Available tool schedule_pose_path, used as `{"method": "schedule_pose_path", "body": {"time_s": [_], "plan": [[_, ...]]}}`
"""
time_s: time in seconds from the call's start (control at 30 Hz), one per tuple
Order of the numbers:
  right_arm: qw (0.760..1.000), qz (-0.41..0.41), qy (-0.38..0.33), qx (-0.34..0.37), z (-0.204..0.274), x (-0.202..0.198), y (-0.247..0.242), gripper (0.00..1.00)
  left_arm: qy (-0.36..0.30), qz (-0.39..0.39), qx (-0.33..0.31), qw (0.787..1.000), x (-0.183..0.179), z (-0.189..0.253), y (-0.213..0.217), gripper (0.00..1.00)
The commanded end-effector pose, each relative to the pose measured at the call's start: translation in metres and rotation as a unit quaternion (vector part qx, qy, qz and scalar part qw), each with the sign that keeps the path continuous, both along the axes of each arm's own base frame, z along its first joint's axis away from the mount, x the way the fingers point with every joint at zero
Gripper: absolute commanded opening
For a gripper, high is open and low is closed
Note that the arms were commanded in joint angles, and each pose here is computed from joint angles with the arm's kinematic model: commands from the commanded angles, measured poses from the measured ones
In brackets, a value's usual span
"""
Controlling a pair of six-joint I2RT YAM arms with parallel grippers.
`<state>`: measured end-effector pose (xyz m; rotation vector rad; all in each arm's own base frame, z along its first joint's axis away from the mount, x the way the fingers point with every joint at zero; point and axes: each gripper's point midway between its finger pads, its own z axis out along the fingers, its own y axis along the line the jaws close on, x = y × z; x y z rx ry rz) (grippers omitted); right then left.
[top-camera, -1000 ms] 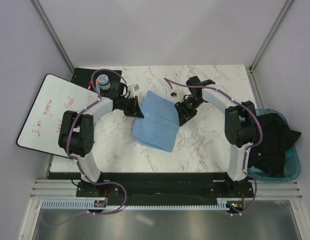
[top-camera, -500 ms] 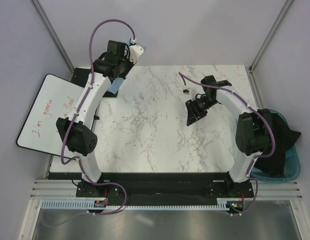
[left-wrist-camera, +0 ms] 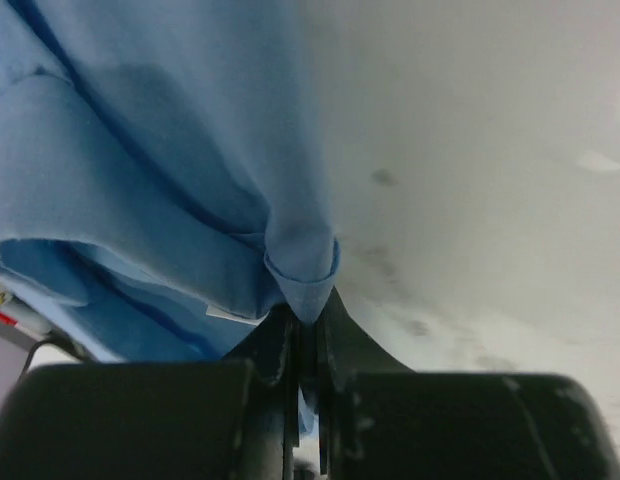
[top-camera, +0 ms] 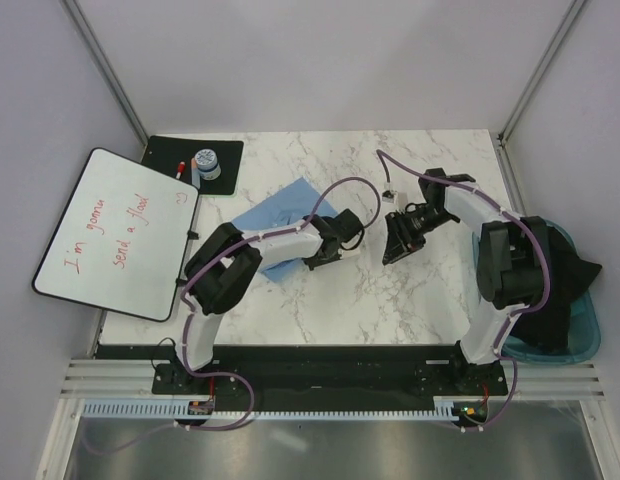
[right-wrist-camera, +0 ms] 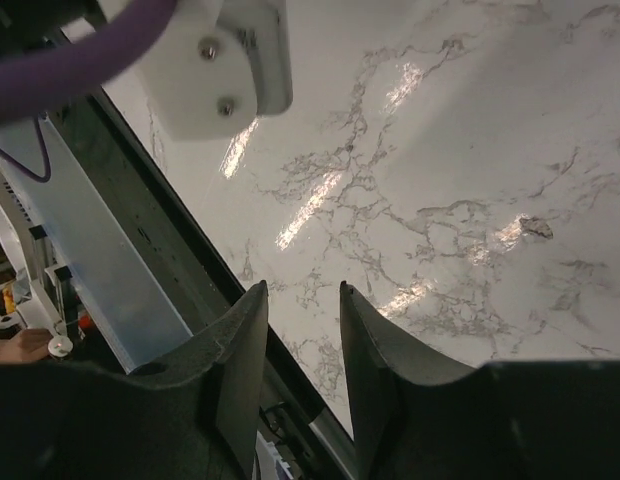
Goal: Fold and stack the long sleeve shirts
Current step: Fold the shirt
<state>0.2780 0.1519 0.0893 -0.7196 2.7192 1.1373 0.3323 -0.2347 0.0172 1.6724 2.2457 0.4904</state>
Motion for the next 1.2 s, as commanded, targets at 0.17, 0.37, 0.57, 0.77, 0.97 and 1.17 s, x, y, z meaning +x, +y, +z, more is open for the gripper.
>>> {"method": "schedule_pose_path", "body": {"time_s": [0.17,0.37,0.57,0.77,0.97,1.17], "plan": [[0.998,-0.042,0.019,0.050,0.013,-0.016,0.008,0.46,0.142,0.086,-0.193,0.967,-0.059,0.022,-0.092,0.51],[0.997,-0.064,0.027,0.043,0.004,-0.009,0.009,0.49,0.185,0.047,-0.343,0.920,-0.079,0.126,-0.116,0.67],[0.995,-0.081,0.035,0.052,-0.014,0.022,0.035,0.46,0.145,0.157,-0.376,0.902,-0.014,0.117,-0.024,0.61],[0.993,-0.107,0.022,0.054,-0.036,0.063,0.065,0.40,0.107,0.166,-0.338,0.920,0.034,0.069,0.043,0.50],[0.991,-0.129,0.008,0.033,-0.063,0.096,0.079,0.30,0.116,0.170,-0.313,0.927,0.027,0.030,0.052,0.43],[0.989,-0.137,-0.045,0.014,-0.071,0.151,0.087,0.21,0.211,0.164,-0.279,0.922,-0.067,-0.002,0.025,0.40]]}}
